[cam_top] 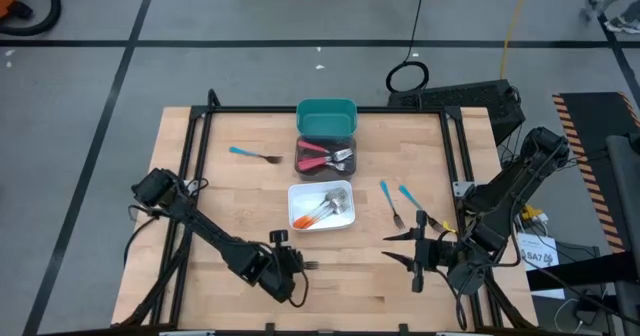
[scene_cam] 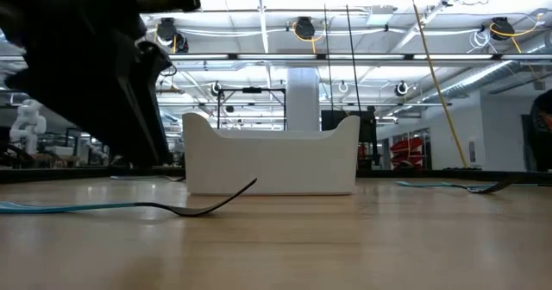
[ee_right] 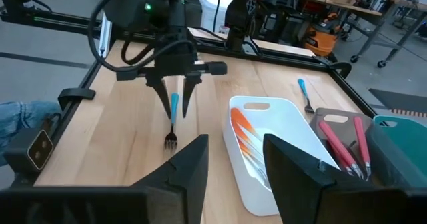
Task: Sort silverware by color (type)
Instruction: Put the bottom blue fork into the blue bin
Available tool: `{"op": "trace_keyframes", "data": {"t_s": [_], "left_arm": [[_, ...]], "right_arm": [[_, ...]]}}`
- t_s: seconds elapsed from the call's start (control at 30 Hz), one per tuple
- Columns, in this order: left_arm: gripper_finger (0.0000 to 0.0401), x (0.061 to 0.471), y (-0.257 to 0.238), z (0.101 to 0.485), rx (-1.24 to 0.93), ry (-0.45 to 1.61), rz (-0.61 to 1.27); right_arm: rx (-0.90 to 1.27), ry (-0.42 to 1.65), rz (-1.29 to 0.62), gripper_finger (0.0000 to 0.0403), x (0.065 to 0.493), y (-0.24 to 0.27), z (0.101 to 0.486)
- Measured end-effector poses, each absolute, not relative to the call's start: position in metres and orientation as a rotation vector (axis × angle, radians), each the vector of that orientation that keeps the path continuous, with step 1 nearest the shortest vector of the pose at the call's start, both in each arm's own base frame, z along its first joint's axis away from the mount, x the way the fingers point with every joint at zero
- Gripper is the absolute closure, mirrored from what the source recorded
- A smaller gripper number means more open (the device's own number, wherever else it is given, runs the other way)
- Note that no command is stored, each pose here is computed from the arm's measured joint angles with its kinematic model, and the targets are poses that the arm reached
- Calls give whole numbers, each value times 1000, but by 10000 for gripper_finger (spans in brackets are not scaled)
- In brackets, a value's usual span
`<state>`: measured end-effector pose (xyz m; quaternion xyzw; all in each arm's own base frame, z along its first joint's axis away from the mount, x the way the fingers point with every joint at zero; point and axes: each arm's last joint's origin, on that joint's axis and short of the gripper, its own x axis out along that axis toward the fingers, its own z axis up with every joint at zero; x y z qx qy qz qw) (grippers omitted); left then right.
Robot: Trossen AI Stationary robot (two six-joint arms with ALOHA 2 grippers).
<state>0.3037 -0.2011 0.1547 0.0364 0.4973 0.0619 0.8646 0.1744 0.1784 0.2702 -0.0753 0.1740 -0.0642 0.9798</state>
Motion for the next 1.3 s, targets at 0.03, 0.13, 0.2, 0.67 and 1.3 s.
{"op": "trace_keyframes", "data": {"t_s": [0.03,0.13,0.2,0.67,1.3], "left_arm": [[284,303,-200,151,70,1037,130],[283,299,-197,137,44,1003,119],[283,296,-197,130,21,976,103],[284,282,-189,108,-115,916,121],[397,280,-185,105,-73,937,173]], "right_arm": [[-154,352,-130,264,174,178,270],[-154,352,-130,264,174,178,270],[-154,352,-130,264,174,178,270],[-159,356,-130,264,174,178,270],[-151,355,-132,264,174,178,270]]}}
